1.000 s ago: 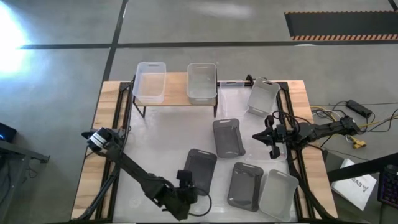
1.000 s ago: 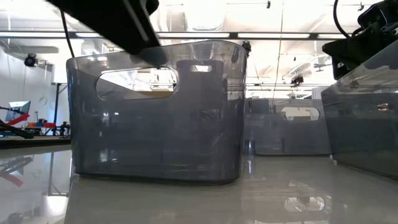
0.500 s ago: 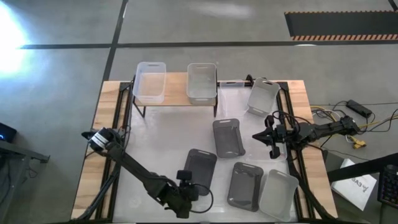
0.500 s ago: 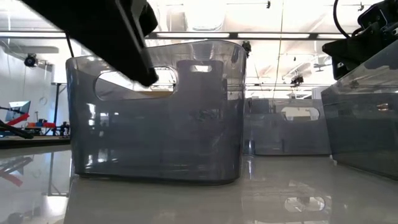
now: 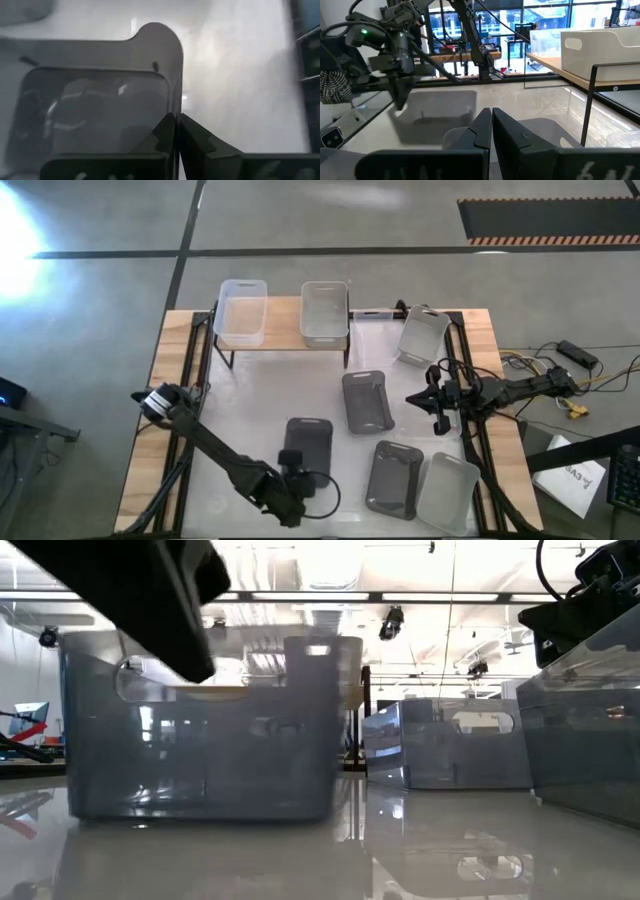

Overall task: Stack baskets on shelf by color
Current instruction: Move the black bin to the left of the table

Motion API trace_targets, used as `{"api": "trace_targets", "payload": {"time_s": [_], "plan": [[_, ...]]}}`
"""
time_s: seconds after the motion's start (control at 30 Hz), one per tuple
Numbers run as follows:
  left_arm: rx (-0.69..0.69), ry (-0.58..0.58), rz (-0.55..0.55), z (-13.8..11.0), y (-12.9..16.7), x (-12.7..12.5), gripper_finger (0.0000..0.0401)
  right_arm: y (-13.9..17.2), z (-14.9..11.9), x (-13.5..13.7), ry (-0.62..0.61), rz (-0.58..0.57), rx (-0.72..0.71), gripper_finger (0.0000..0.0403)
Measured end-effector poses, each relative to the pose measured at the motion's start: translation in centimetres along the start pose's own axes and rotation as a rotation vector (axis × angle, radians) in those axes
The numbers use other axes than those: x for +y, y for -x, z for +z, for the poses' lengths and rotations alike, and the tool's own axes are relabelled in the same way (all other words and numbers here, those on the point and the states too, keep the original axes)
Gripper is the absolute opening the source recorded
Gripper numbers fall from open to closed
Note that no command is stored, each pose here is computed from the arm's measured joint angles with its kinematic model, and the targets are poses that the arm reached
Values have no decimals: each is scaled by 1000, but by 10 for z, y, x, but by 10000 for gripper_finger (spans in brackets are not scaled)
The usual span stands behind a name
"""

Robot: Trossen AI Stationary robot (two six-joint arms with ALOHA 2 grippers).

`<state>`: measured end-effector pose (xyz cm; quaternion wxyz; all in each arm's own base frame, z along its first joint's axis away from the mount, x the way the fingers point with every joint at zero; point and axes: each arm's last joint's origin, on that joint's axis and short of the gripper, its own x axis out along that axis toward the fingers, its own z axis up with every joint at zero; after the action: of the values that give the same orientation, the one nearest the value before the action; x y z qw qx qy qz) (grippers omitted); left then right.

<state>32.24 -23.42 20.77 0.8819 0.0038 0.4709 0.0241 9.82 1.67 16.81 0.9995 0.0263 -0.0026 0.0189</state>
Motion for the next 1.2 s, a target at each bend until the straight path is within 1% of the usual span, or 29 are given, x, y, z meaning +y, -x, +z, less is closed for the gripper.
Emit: {"api": "trace_targets", "payload": {"time_s": [0.1,0.2,0.37,0.47,0.6,0.7,0.87,0.9,1.03,1.2], "plan": [[21,35,96,-3,14,11,1,0,0,0,0,-1,0,9],[40,53,152,-4,31,22,1,0,0,0,0,0,0,9],[39,49,155,-11,54,37,1,0,0,0,0,0,0,9],[37,55,164,-22,63,49,0,0,0,0,0,0,0,9],[36,89,185,-43,71,67,0,0,0,0,0,0,0,9],[40,89,186,-59,72,79,0,0,0,0,0,0,0,9],[2,112,151,-81,72,94,0,0,0,0,0,0,0,9],[0,103,148,-86,72,97,0,0,0,0,0,0,0,9],[-9,5,131,-98,69,104,0,0,0,0,0,0,0,9],[25,-13,159,-108,62,114,0,0,0,0,0,0,0,9]]}}
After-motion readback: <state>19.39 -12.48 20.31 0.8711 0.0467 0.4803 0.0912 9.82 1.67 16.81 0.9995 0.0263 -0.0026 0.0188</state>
